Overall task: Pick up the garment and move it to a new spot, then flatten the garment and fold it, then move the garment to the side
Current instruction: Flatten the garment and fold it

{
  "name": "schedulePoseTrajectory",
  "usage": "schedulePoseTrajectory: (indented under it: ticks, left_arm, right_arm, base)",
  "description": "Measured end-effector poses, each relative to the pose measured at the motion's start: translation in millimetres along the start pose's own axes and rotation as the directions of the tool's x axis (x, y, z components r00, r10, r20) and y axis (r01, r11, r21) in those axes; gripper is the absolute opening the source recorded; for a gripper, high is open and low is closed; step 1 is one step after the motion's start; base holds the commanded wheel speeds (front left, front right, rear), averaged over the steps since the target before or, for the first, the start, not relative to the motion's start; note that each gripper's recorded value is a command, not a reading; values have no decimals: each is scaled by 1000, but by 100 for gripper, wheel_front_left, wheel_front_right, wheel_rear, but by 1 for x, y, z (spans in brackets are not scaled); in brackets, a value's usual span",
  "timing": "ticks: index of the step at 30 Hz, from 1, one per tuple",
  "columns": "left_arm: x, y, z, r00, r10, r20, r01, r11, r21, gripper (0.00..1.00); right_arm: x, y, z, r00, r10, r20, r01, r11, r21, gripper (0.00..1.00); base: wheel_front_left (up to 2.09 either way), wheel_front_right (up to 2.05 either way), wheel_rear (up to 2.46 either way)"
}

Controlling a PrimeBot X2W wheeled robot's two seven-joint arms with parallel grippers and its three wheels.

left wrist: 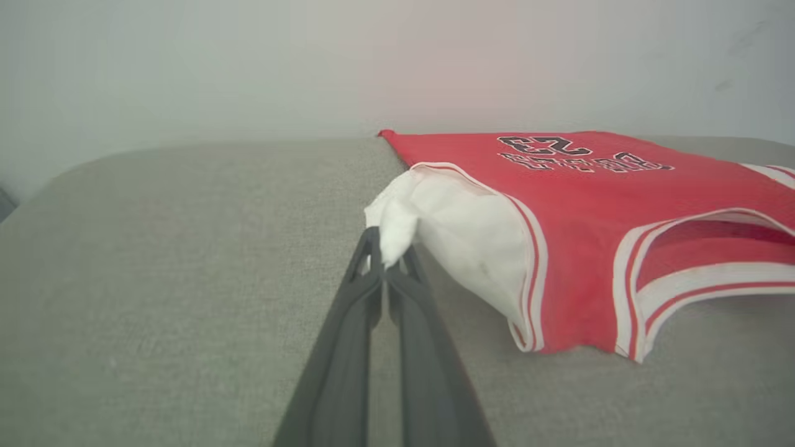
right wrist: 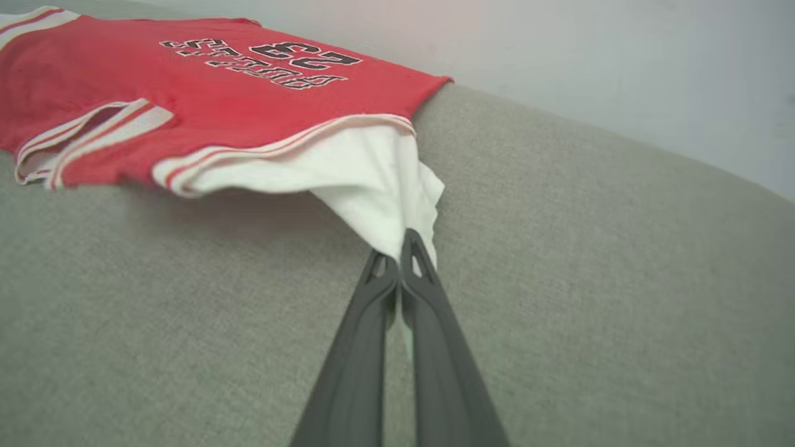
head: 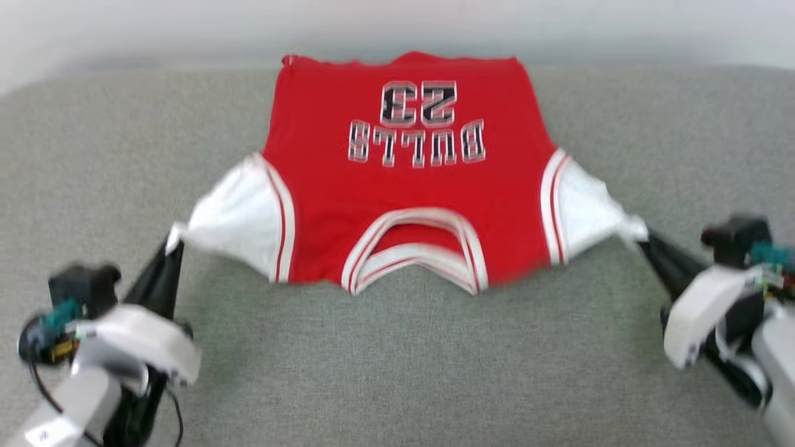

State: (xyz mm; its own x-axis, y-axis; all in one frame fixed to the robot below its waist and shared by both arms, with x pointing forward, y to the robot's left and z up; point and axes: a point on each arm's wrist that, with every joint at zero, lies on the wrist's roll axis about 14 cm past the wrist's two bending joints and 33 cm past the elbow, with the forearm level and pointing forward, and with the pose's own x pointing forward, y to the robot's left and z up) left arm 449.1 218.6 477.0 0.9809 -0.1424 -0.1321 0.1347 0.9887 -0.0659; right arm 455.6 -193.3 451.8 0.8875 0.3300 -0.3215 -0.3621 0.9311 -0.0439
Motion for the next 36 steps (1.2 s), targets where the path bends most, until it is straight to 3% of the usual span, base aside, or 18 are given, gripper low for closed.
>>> schedulePoseTrajectory:
  ticks: [18,26,27,28,29,36]
  left_arm:
    - [-129,21,-67,969,168,-181,-195,971,-140,0]
    - [-149,17,-84,957,192,-216,-229,961,-158,0]
    - [-149,15,-83,959,189,-212,-225,961,-161,0]
    - [-149,14,-82,960,187,-209,-223,961,-164,0]
    - [-149,13,-82,961,186,-205,-222,961,-165,0]
    - [-144,4,-71,971,174,-162,-202,963,-178,0]
  right_arm:
    - [-136,35,-106,975,-50,-218,91,979,180,0]
    - [-159,46,-129,959,-61,-277,124,968,217,0]
    - [-158,45,-127,961,-66,-268,128,967,222,31]
    - [-157,45,-125,963,-71,-262,132,965,226,92]
    - [-155,45,-123,965,-75,-252,134,965,226,100]
    - [-141,26,-80,983,-144,-116,166,964,206,100]
  base:
    - [0,0,0]
    - [0,0,0]
    - [0,0,0]
    - [0,0,0]
    - [0,0,0]
    - [0,0,0]
